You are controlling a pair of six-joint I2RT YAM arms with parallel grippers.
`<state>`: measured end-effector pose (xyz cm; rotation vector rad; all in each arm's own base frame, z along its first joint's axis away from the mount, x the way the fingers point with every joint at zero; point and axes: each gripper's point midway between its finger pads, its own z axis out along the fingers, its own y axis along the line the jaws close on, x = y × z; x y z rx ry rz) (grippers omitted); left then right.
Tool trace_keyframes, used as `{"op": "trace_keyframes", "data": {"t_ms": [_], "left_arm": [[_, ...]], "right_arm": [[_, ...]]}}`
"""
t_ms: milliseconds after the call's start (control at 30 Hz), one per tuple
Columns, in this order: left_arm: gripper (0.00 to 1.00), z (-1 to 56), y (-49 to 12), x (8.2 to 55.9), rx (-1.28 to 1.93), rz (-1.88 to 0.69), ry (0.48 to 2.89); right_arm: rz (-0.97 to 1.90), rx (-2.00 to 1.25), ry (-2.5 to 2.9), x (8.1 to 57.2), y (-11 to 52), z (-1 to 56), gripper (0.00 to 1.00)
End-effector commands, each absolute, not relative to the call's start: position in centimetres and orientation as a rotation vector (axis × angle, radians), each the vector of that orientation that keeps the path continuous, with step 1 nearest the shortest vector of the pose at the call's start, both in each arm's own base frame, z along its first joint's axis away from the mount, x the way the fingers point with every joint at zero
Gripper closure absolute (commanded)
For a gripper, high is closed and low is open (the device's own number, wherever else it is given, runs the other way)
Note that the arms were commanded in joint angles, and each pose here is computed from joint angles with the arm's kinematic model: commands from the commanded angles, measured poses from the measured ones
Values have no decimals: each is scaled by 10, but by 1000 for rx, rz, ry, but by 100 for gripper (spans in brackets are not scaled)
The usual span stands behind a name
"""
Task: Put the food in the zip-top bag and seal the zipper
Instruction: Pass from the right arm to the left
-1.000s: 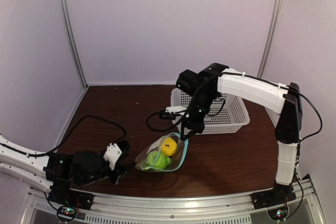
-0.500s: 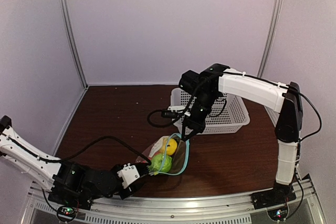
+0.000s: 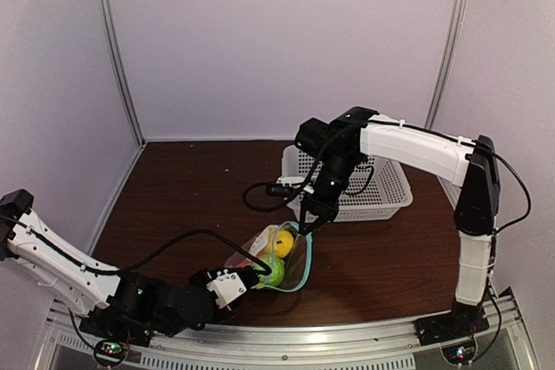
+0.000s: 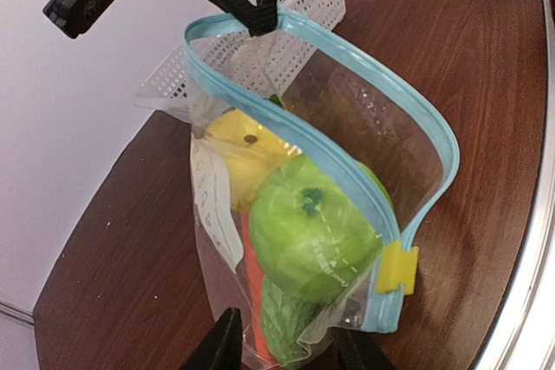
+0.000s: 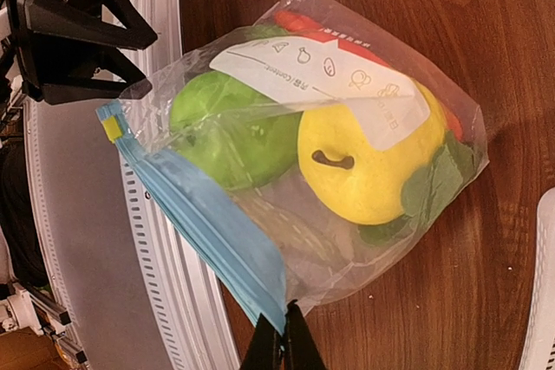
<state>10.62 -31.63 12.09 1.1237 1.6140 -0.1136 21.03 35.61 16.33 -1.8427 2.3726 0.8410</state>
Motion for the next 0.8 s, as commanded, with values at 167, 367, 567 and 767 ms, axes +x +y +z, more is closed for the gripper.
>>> {"op": "trace_keyframes", "data": {"t_ms": [167, 367, 567, 767], "left_arm": [[72, 116, -341, 92, 1239, -170, 1558], [81, 119, -345, 95, 1209, -161, 1547], [86, 131, -344, 97, 1156, -183, 1539], [100, 137, -347, 95, 1163, -202, 1512]], "right_arm": [[878, -1820, 2382, 209, 358, 166, 100], [873, -1818, 2386, 209, 356, 165, 100], [873, -1813, 2393, 209, 357, 164, 100], [869, -1809, 2398, 209, 357, 163, 100]]}}
